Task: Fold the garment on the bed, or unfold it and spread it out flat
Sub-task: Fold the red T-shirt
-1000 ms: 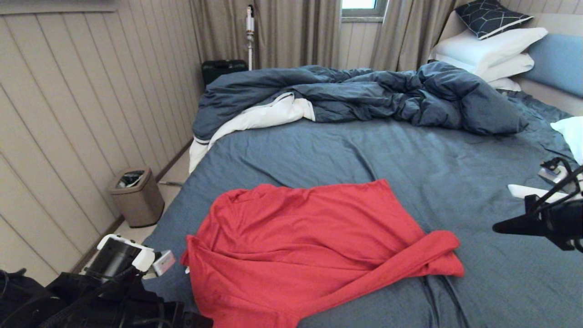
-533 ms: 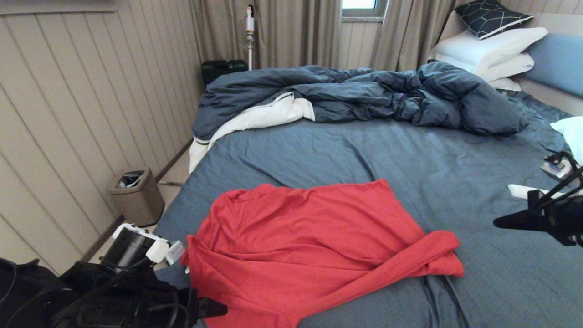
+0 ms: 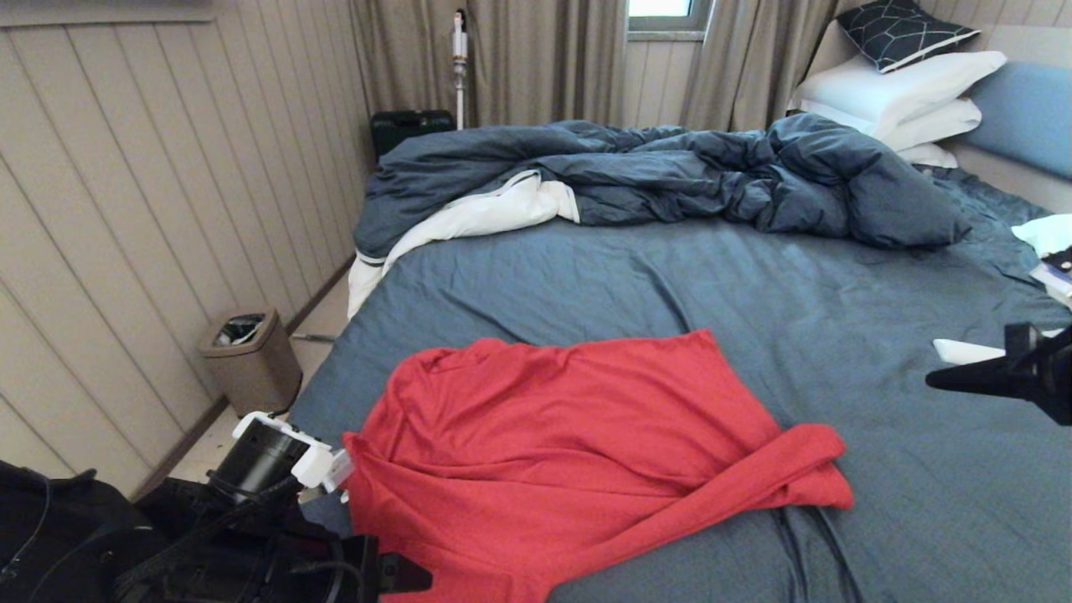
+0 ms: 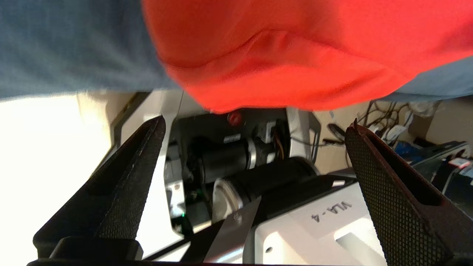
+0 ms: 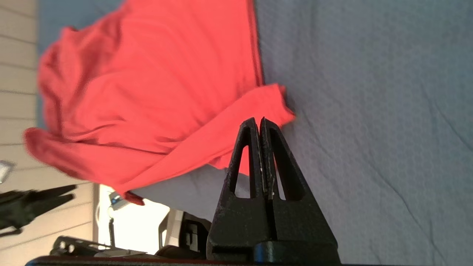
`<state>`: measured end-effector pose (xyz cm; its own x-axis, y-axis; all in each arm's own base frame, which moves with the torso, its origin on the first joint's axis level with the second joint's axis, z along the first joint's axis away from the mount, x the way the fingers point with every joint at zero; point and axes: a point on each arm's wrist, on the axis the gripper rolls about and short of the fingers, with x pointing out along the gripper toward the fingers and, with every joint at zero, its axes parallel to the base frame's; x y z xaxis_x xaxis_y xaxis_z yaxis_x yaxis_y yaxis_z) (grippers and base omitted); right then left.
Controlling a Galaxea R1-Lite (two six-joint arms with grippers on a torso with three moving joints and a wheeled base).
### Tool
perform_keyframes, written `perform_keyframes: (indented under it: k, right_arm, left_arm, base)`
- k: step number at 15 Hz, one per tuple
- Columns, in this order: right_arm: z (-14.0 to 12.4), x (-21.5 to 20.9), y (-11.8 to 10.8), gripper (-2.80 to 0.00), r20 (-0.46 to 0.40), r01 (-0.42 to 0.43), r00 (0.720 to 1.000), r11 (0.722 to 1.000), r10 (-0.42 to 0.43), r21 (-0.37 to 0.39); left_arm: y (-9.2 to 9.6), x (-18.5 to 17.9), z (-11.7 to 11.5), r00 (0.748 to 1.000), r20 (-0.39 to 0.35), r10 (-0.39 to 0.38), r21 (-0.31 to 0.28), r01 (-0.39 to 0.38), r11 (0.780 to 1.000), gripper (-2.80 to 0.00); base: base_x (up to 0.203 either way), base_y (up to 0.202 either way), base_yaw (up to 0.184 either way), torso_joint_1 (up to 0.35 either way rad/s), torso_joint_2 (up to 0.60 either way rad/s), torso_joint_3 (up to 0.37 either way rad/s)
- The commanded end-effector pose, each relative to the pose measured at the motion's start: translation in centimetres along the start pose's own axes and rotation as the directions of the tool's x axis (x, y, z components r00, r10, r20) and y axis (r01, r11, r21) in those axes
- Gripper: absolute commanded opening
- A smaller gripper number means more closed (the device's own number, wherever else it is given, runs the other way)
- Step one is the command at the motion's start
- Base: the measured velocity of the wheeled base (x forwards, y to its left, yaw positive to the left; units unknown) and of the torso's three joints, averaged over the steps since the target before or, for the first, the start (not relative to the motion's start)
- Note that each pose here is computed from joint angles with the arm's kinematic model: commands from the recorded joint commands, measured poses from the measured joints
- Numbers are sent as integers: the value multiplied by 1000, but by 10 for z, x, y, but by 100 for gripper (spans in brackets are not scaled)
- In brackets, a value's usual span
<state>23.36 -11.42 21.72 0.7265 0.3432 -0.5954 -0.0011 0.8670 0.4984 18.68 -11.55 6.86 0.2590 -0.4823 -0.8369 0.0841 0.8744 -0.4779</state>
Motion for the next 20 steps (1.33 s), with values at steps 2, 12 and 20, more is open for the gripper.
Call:
perform_keyframes:
  k: [2, 12, 20]
  right_arm:
    - [-3, -4, -7, -280, 8, -21, 1000, 1000, 20, 8]
    - [-3, -12, -24, -280, 69, -67, 995, 998, 68, -13]
    - [-8, -11, -25, -280, 57, -57, 997, 998, 57, -5]
  left_arm:
    - [-8, 0, -1, 1000, -20, -3, 14, 4, 1000, 0]
    - [-34, 13, 1, 998, -53, 43, 36, -41, 999, 0]
    - [-35, 14, 3, 998, -52, 42, 38, -40, 998, 0]
  base:
    - [0, 0, 0, 0, 0, 0]
    - [0, 0, 0, 0, 0, 0]
    - [0, 0, 0, 0, 0, 0]
